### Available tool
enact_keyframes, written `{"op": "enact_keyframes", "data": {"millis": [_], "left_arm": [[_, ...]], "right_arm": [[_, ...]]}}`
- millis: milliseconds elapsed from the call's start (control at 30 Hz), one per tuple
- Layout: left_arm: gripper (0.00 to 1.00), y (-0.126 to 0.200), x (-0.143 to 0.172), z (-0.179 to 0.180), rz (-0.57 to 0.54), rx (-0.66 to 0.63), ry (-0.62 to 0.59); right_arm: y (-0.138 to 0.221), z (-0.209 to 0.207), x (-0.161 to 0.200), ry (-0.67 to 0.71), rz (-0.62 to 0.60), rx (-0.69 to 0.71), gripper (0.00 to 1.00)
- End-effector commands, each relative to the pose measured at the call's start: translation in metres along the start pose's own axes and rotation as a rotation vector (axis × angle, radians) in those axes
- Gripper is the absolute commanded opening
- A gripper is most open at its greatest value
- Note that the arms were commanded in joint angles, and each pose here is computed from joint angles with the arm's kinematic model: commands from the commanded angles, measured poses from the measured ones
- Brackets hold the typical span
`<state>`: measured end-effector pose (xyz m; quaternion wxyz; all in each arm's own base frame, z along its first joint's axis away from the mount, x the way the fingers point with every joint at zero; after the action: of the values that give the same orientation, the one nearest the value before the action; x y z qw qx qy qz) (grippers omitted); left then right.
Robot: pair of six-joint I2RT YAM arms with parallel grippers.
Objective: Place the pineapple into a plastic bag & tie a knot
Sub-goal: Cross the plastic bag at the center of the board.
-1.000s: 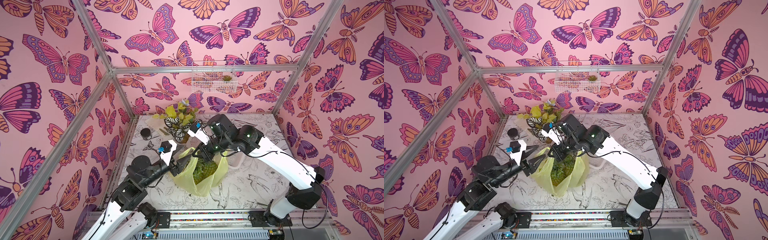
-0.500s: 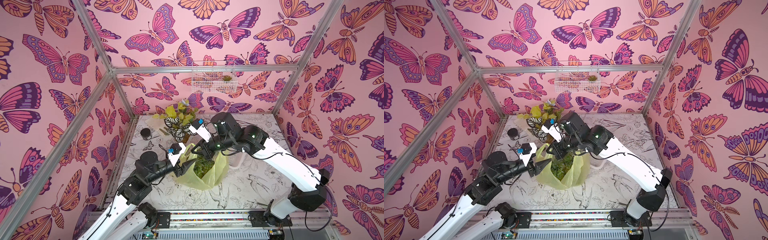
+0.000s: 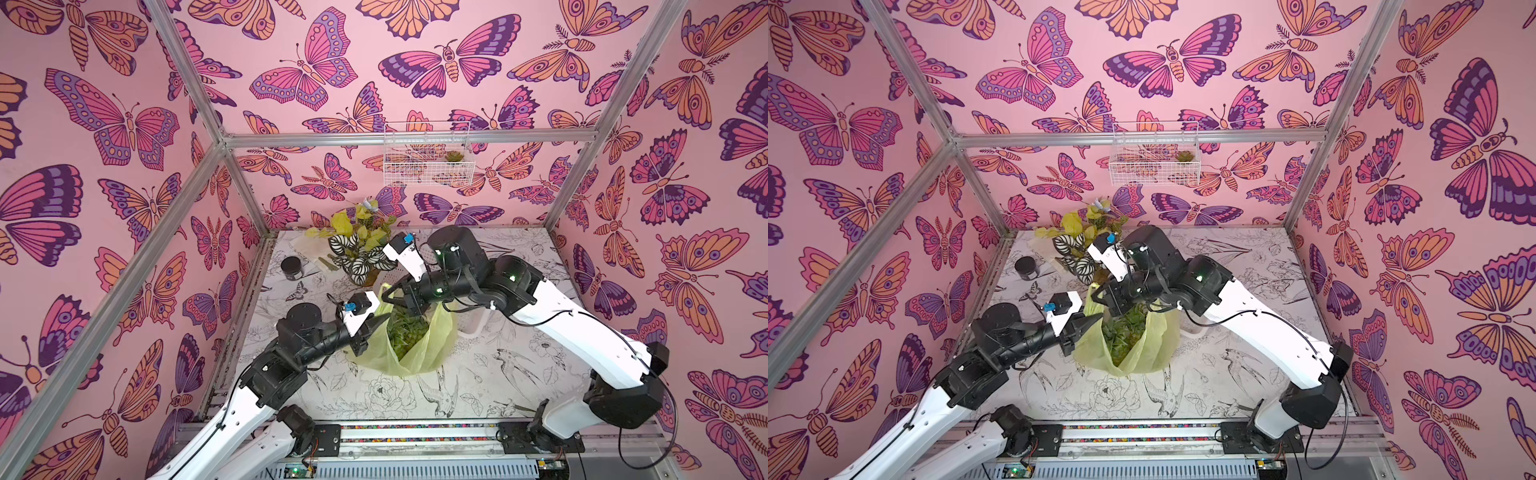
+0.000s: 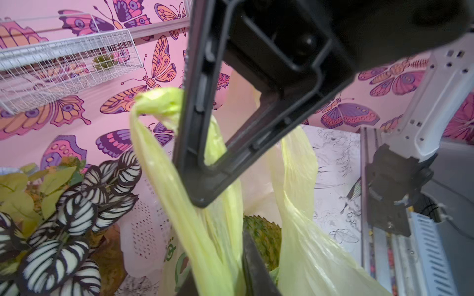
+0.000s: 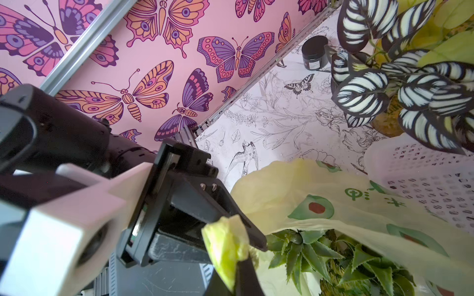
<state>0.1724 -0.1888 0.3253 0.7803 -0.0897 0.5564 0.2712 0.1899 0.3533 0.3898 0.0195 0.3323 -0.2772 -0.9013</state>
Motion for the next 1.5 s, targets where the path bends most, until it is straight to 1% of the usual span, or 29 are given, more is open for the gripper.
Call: {"op": "enact_keyframes", "data": {"millis": [0, 67, 100, 133, 167, 200, 233, 300, 367, 400, 500, 567, 600, 667, 833, 933, 967, 1067, 1100, 1267, 1300, 1333, 1467], "left_arm": [[0.07, -0.003, 0.009, -0.002, 0.027, -0.004, -0.032], [0.01, -0.005, 0.009, -0.002, 0.03, -0.002, -0.031], [0.0, -0.005, 0.009, -0.001, 0.03, -0.005, -0.028], [0.0, -0.006, 0.009, -0.001, 0.031, -0.005, -0.021], [0.0, -0.006, 0.008, -0.001, 0.027, -0.004, -0.014], [0.0, -0.007, 0.008, 0.0, 0.024, -0.007, -0.002], [0.0, -0.007, 0.007, 0.0, 0.02, -0.009, 0.009], [0.0, -0.008, 0.007, 0.001, 0.01, -0.014, 0.031], [0.0, -0.009, 0.007, 0.001, 0.002, -0.016, 0.055], [0.0, -0.009, 0.007, 0.001, -0.001, -0.017, 0.064], [0.0, -0.01, 0.007, 0.001, -0.006, -0.019, 0.1], [0.0, -0.01, 0.007, 0.001, -0.008, -0.02, 0.116], [0.0, -0.009, 0.007, 0.001, -0.009, -0.023, 0.121], [0.0, -0.009, 0.008, 0.001, -0.009, -0.028, 0.128], [0.0, -0.009, 0.008, 0.002, -0.008, -0.028, 0.136], [0.0, -0.009, 0.006, 0.002, -0.012, -0.028, 0.148], [0.0, -0.009, 0.007, 0.002, -0.01, -0.028, 0.152], [0.0, -0.008, 0.006, 0.003, -0.009, -0.035, 0.164], [0.0, -0.008, 0.006, 0.004, -0.008, -0.038, 0.169], [0.0, -0.011, 0.007, 0.01, 0.03, -0.07, 0.249], [0.0, -0.012, 0.008, 0.012, 0.048, -0.076, 0.279], [0.0, -0.014, 0.008, 0.014, 0.067, -0.076, 0.304], [0.0, -0.022, 0.007, 0.019, 0.124, -0.059, 0.396]], "right_arm": [[0.007, 0.004, -0.008, -0.014, -0.058, -0.009, 0.0], [0.012, 0.002, -0.007, 0.001, -0.06, 0.012, 0.0], [0.016, 0.001, -0.007, 0.011, -0.062, 0.027, 0.05], [0.022, 0.0, -0.008, 0.023, -0.071, 0.042, 0.24], [0.03, -0.002, -0.008, 0.035, -0.078, 0.062, 0.39], [0.041, -0.003, -0.009, 0.057, -0.093, 0.085, 0.49], [0.053, -0.003, -0.007, 0.084, -0.099, 0.105, 0.56], [0.076, -0.003, -0.003, 0.142, -0.111, 0.141, 0.65], [0.099, -0.004, 0.002, 0.186, -0.126, 0.199, 0.77], [0.108, -0.007, 0.003, 0.199, -0.134, 0.237, 0.81], [0.133, -0.025, 0.006, 0.218, -0.171, 0.395, 0.9], [0.143, -0.041, 0.006, 0.232, -0.202, 0.5, 0.99], [0.146, -0.047, 0.005, 0.242, -0.216, 0.537, 0.99], [0.147, -0.054, 0.002, 0.239, -0.227, 0.557, 0.99], [0.117, -0.061, 0.003, 0.231, -0.139, 0.487, 0.99], [0.103, -0.067, 0.006, 0.211, -0.101, 0.472, 1.0], [0.101, -0.069, 0.006, 0.204, -0.098, 0.472, 0.98], [0.096, -0.074, 0.01, 0.18, -0.075, 0.454, 0.81], [0.095, -0.075, 0.011, 0.173, -0.07, 0.447, 0.72], [0.093, -0.073, 0.012, 0.17, -0.069, 0.409, 0.16], [0.093, -0.072, 0.011, 0.176, -0.071, 0.398, 0.07], [0.093, -0.07, 0.011, 0.183, -0.071, 0.389, 0.0], [0.093, -0.062, 0.012, 0.232, -0.074, 0.33, 0.0]]}}
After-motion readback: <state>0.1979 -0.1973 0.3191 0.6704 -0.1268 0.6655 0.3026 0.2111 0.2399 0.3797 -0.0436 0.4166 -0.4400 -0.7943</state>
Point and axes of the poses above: each gripper's point midway between its finger pads, its own y axis back along the fingers, its own z axis along the line the jaws close on, x = y × z, the point moved 4 cm from there along y, back along the fingers, and after that the axes turned 13 degrees about -y, right-handed, at the moved point
